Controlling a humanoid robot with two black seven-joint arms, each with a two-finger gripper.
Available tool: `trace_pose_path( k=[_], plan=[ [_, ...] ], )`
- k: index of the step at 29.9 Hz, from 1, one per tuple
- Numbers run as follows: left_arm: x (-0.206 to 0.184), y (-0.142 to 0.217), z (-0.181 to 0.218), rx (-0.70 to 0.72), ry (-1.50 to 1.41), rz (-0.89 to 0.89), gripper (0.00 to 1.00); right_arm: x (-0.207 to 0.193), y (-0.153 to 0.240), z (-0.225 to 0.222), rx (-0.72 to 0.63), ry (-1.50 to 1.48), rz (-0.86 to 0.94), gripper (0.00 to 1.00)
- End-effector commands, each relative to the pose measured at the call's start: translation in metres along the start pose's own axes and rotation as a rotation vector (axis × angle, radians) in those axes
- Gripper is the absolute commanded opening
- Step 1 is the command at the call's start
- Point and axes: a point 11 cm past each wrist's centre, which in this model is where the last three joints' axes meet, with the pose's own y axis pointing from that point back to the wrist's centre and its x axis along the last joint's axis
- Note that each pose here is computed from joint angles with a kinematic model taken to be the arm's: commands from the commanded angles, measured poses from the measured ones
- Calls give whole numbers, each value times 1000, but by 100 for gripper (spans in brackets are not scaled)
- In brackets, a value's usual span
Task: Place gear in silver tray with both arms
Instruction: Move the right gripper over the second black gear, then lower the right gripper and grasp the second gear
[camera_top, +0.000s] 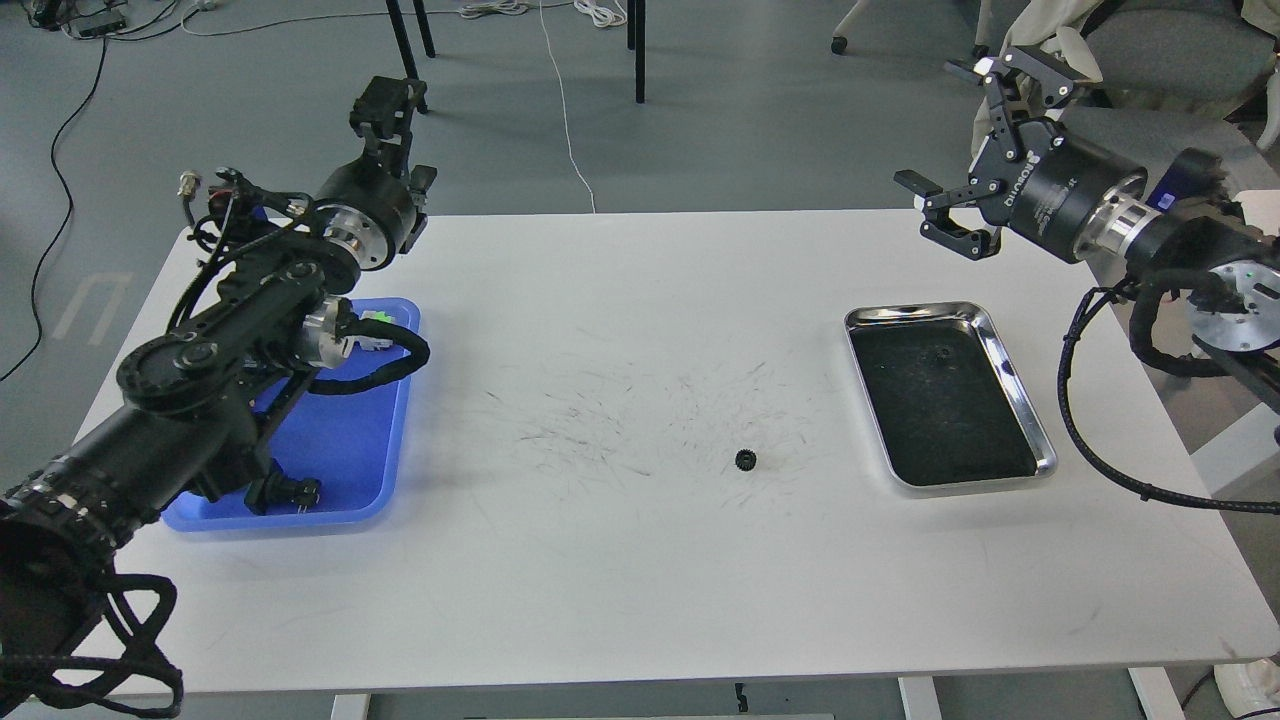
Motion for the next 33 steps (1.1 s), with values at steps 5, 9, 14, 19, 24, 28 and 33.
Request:
trace_pose_path(
  k=[5, 9, 14, 19, 24, 28, 33],
  plan=[
    [53, 11, -13, 18, 155, -96, 97, -68, -44, -10, -303, 443, -154, 98],
    [54, 22, -27, 49, 154, -228, 98, -126, -51, 6, -490, 689, -298, 98],
    [58, 28, -35, 54, 160, -226, 98, -145, -34, 29, -695, 976, -374, 98],
    [65, 30, -34, 44, 153, -213, 98, -143, -34, 59, -792, 1207, -437, 98],
    [66, 30, -35, 46, 150, -208, 98, -139, -47, 97, -849, 1261, -460, 98],
    [66, 30, -37, 51, 143, -207, 98, -140, -55, 126, -891, 1271, -485, 98],
    [65, 30, -37, 51, 142, -208, 98, -148, -65, 148, -907, 1292, -510, 97]
  ],
)
